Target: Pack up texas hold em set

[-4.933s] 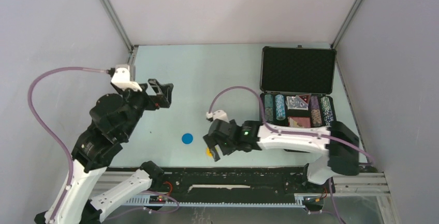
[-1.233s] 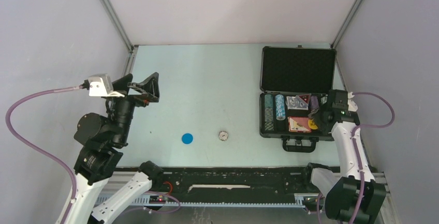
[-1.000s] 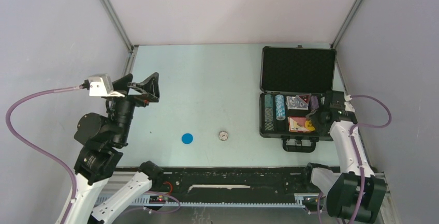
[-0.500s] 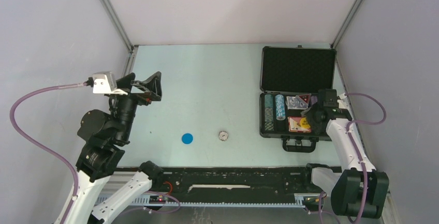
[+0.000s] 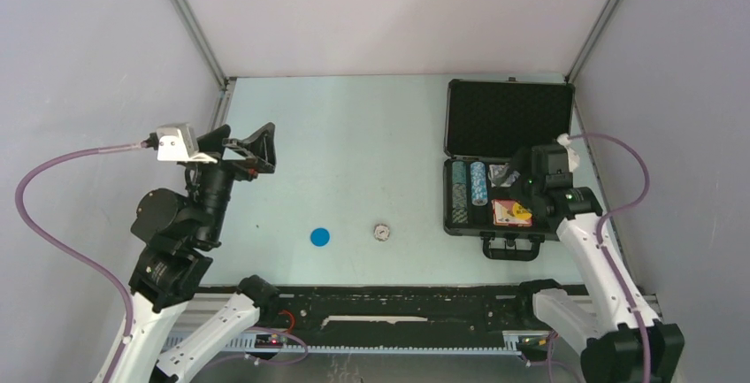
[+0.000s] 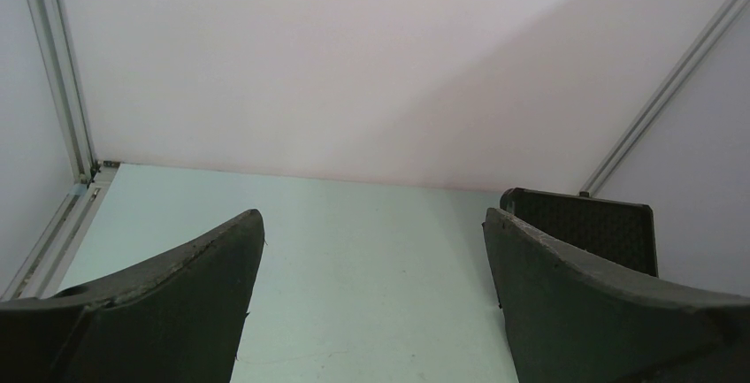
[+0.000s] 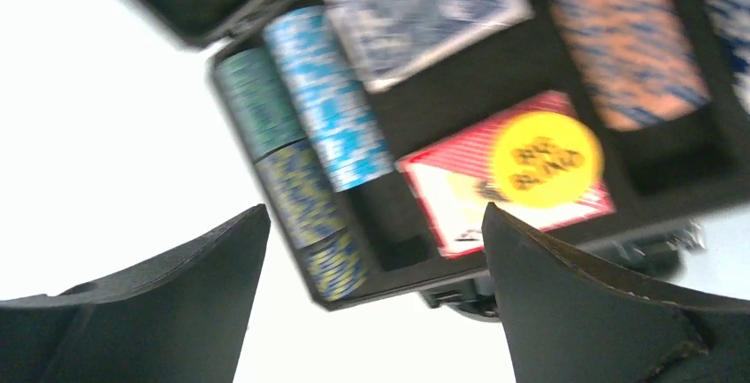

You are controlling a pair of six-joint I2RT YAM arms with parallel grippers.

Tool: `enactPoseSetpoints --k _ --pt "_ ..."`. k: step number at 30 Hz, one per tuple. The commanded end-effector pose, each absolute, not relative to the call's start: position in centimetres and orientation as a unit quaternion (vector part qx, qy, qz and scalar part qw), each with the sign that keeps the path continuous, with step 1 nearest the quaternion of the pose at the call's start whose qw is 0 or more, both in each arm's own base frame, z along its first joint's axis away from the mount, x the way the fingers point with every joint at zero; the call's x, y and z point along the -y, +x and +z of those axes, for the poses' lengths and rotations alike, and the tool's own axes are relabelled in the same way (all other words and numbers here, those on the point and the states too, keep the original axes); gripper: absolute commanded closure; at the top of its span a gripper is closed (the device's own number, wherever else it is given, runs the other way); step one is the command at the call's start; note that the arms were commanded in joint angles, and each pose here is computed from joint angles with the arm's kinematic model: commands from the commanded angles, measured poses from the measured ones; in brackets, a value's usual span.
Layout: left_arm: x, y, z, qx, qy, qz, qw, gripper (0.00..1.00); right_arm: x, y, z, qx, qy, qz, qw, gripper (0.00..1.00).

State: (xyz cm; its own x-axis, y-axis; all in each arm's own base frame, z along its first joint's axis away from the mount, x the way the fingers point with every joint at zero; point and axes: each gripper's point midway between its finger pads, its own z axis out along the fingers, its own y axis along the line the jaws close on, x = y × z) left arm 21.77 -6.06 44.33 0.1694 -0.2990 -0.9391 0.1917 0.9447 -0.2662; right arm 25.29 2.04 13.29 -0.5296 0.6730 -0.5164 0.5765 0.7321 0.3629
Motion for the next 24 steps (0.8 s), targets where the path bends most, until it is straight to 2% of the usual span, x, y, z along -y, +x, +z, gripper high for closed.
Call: enactPoseSetpoints --k 1,6,9,15,20,24 --pt "6.0 21.6 44.9 -0.61 -0.052 -0.174 0.771 0.0 -8.5 27.6 18.3 -0.884 0.169 0.181 0.395 0.0" --pt "5.4 21.7 44.7 -0.61 -0.064 -0.163 0.773 0.0 -19.6 27.3 17.9 -0.896 -0.02 0.248 0.368 0.0" --pt "4.9 21.7 44.6 -0.608 -0.073 -0.155 0.775 0.0 -27.7 25.5 16.5 -0.888 -0.141 0.255 0.356 0.0" --pt "3.5 21.2 44.7 -0.597 -0.098 -0.139 0.784 0.0 -39.7 21.3 12.8 -0.87 -0.289 0.27 0.294 0.0" --pt "3.1 20.9 44.8 -0.591 -0.106 -0.138 0.787 0.0 -46.1 18.9 10.6 -0.857 -0.363 0.254 0.263 0.0" --pt "3.1 21.0 44.8 -0.593 -0.105 -0.135 0.787 0.0 -48.4 19.5 7.1 -0.866 -0.39 0.183 0.255 0.0"
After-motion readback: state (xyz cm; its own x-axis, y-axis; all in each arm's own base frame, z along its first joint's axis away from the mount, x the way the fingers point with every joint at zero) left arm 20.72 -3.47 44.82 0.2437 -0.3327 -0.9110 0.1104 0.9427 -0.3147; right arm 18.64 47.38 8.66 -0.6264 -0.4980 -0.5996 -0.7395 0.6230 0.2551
